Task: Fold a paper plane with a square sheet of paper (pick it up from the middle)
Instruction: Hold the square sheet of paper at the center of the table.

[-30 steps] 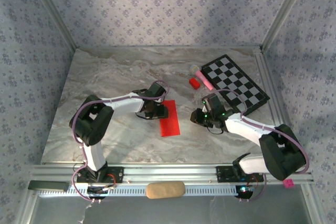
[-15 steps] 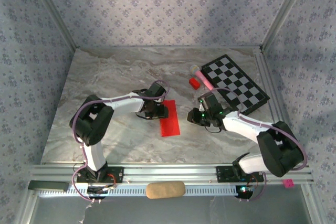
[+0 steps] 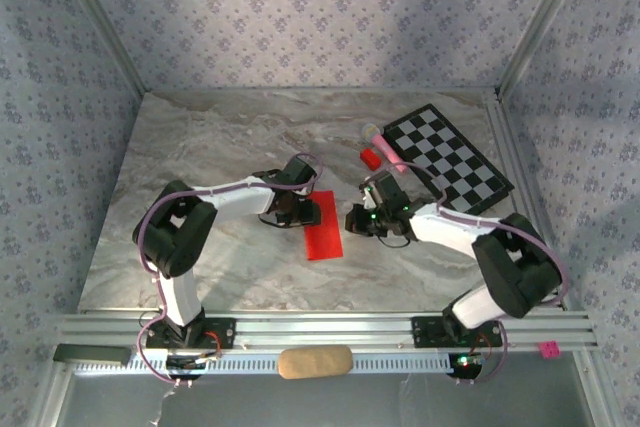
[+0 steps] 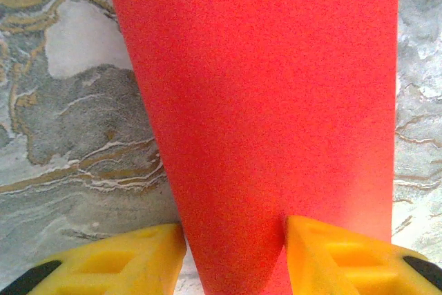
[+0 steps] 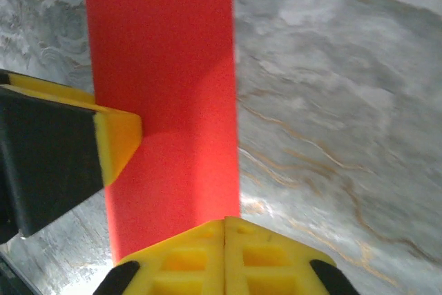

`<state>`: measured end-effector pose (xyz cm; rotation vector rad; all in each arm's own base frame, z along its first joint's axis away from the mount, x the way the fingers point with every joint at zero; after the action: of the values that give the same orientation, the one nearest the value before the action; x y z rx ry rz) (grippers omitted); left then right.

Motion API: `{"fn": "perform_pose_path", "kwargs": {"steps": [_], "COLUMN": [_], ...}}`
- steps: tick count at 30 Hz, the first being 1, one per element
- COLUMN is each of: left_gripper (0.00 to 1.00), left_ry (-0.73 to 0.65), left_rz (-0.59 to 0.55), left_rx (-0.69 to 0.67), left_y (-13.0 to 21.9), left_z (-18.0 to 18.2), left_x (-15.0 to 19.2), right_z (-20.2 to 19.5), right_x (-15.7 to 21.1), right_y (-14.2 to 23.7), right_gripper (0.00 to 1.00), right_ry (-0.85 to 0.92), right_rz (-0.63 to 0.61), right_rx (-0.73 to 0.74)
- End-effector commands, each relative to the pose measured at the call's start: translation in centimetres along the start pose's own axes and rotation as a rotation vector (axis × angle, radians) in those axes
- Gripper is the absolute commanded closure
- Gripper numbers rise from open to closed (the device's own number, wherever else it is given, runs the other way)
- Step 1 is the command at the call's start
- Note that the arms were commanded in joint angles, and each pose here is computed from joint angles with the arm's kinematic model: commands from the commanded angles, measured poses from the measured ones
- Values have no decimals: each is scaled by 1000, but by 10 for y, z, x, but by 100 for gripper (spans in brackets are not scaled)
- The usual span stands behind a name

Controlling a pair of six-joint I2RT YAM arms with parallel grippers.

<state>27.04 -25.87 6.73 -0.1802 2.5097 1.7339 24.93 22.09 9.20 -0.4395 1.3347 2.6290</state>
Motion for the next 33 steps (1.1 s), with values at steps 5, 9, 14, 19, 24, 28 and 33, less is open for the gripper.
{"fn": "perform_pose_path", "kwargs": {"steps": [5, 9, 14, 19, 24, 28, 33], "left_gripper": [54, 54, 54, 54, 54, 54, 51], "left_ry": [5, 4, 4, 6, 2, 8, 10], "left_rz": [30, 32, 36, 36, 35, 26, -31], "left_rx": [-91, -94, -93, -87, -83, -71, 6], "left_y": [-28, -29, -30, -30, -30, -26, 1], "left_z": [26, 26, 27, 26, 25, 22, 4], "left_x": [7, 7, 8, 8, 8, 6, -2], "right_z": [17, 21, 22, 14, -13, -30, -27], "right_x": [-13, -19, -21, -15, 9, 21, 19], "right_y": [-25, -36, -48, -59, -65, -64, -62], "right_gripper": [100, 100, 100, 100, 100, 100, 100], "right_ry": [19, 20, 22, 14, -2, -4, 10], "right_rz": [30, 51, 80, 120, 183, 199, 206], "right_rx": [-81, -96, -91, -50, 57, 125, 127]}}
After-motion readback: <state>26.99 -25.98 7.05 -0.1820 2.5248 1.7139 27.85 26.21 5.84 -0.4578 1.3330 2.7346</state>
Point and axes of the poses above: each hand's point on the last joint's axis, 136 mm out from that joint toward the fingers, its own y axis back along the fingers, its own z axis along the line the jaws close on, x = y × z, the point moved 5 cm from there along y, back along the fingers, and after that the axes turned 5 degrees about y, right-handed, at the moved point
